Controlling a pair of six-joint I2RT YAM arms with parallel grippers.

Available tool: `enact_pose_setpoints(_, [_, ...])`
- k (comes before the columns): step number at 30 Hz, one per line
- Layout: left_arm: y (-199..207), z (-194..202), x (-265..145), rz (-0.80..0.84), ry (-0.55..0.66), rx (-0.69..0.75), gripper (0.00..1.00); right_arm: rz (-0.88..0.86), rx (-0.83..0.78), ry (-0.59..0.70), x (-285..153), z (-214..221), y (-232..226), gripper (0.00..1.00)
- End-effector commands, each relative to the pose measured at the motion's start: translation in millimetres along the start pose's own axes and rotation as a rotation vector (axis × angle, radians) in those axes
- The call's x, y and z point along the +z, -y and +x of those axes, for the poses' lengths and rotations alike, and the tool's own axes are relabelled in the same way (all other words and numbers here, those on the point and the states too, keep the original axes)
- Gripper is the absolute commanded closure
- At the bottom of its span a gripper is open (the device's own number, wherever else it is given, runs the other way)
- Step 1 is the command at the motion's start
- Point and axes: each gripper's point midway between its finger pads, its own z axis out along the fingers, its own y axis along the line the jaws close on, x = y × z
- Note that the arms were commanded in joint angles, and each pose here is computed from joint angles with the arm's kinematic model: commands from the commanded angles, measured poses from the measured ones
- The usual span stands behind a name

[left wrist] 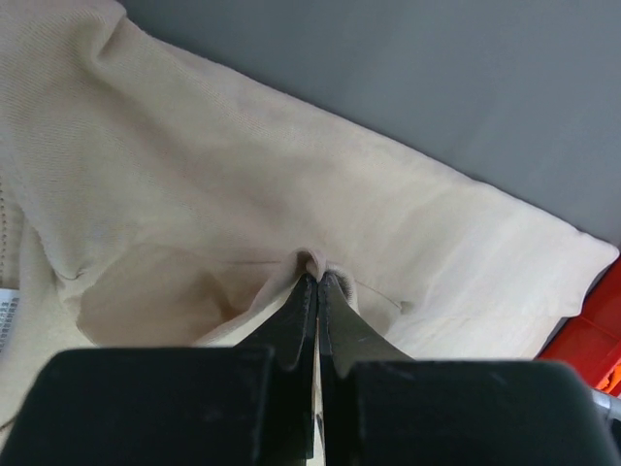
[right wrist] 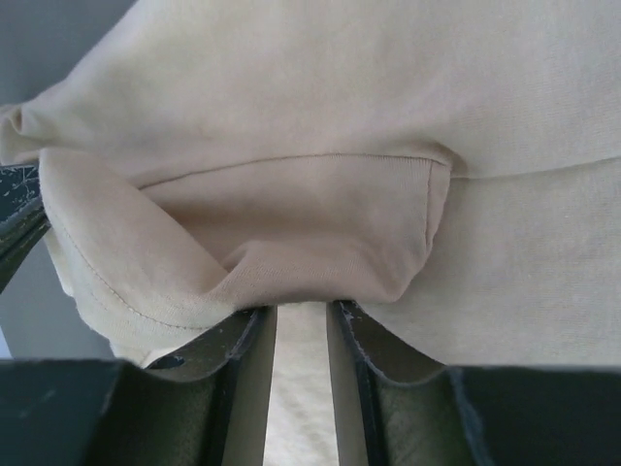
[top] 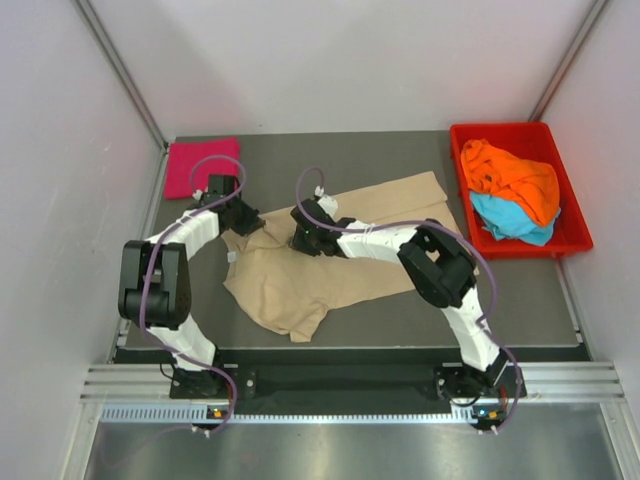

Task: Fold and stack the t-shirts
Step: Fold the tshirt

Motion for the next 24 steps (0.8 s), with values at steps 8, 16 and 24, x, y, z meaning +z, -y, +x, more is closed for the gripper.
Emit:
enact_pose_setpoints(8, [19.9, -10.0, -9.6, 0.06, 0.012, 0.029, 1.0, 0.005, -0.071, 0.065, -17.4, -18.5, -15.4, 1.0])
enact_pose_setpoints(16, [2.3, 18.7, -33.1, 0.032, -0.055, 0.066, 1.0, -0.018, -0.204, 0.056, -63.7, -31.2, -13.4, 1.0])
enact_pose_setpoints(24, [-18.9, 60.8, -61.8, 0.003, -0.098, 0.118, 1.0, 0.013, -0.292, -0.036, -72.5, -9.4, 19.0, 1.0])
